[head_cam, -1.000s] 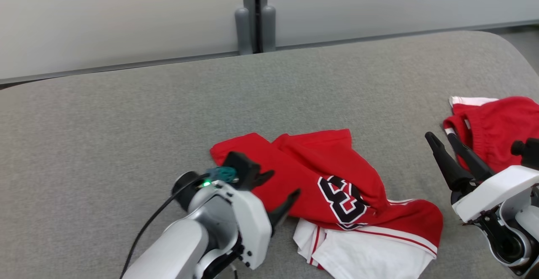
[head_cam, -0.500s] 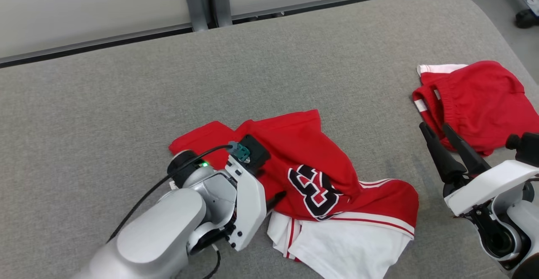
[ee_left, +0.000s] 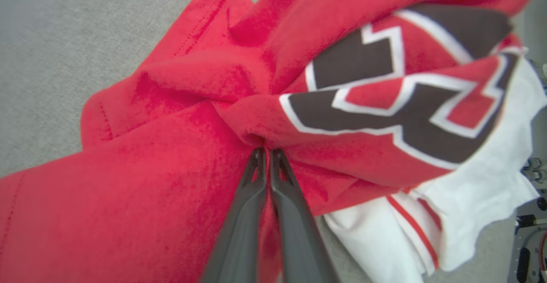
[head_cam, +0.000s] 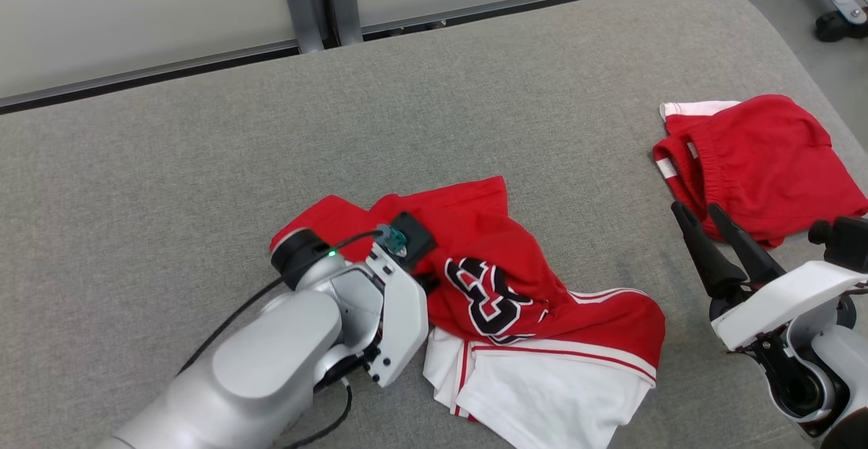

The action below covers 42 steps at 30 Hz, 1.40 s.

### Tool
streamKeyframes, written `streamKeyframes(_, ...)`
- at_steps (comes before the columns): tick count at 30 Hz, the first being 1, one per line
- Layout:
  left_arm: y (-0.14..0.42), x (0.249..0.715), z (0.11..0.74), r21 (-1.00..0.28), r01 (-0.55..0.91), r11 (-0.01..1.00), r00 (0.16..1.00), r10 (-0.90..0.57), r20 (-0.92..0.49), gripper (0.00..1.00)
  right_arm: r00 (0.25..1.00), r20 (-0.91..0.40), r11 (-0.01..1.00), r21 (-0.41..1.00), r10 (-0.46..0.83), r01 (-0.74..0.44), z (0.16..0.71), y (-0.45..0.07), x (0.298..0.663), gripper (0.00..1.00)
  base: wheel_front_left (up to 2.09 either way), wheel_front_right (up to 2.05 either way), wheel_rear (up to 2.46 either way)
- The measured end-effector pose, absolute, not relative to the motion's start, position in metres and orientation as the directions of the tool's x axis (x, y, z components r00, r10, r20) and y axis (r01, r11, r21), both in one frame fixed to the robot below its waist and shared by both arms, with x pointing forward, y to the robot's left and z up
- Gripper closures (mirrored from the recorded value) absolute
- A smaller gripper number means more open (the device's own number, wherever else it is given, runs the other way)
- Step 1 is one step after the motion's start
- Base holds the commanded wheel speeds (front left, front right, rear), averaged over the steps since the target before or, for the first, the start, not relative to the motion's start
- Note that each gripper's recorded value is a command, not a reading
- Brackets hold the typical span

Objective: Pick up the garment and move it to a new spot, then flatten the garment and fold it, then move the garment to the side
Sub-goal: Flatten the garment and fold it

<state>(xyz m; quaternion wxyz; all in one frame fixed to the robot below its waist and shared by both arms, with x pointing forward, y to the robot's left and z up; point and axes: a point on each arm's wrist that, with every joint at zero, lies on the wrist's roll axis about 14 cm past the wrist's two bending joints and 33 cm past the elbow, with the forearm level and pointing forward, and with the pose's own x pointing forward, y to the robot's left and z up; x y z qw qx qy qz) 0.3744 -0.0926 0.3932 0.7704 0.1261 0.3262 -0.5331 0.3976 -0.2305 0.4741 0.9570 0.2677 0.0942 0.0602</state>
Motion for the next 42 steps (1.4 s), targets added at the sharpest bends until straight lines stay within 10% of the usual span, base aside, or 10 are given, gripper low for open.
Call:
streamKeyframes(15, -0.026, 0.492, 0.425, -0.102, 0.649, 0.754, 0.621, -0.602, -0.502, 1.0, 0.968, -0.153, 0.849, 0.52, 0.2, -0.094, 0.472, -0.222, 0.407, 0.0, 0.0, 0.0, 0.0)
streamKeyframes(23, 0.007, 0.515, 0.407, -0.127, 0.496, 0.859, 0.706, -0.484, -0.517, 1.0, 0.964, -0.167, 0.849, 0.521, 0.208, -0.092, 0.465, -0.218, 0.411, 0.0, 0.0, 0.0, 0.0)
streamKeyframes(24, 0.009, 0.513, 0.405, -0.126, 0.485, 0.865, 0.714, -0.475, -0.514, 0.89, 0.964, -0.167, 0.849, 0.52, 0.209, -0.094, 0.466, -0.217, 0.41, 0.0, 0.0, 0.0, 0.0)
streamKeyframes(26, 0.004, 0.508, 0.406, -0.139, 0.501, 0.854, 0.707, -0.497, -0.503, 0.0, 0.964, -0.161, 0.847, 0.521, 0.213, -0.1, 0.468, -0.215, 0.41, 0.0, 0.0, 0.0, 0.0)
streamKeyframes(42, 0.08, 0.495, 0.488, -0.066, 0.356, 0.932, 0.925, -0.361, -0.114, 0.0, 0.955, -0.093, 0.807, 0.562, 0.281, -0.182, 0.485, -0.184, 0.396, 0.0, 0.0, 0.0, 0.0)
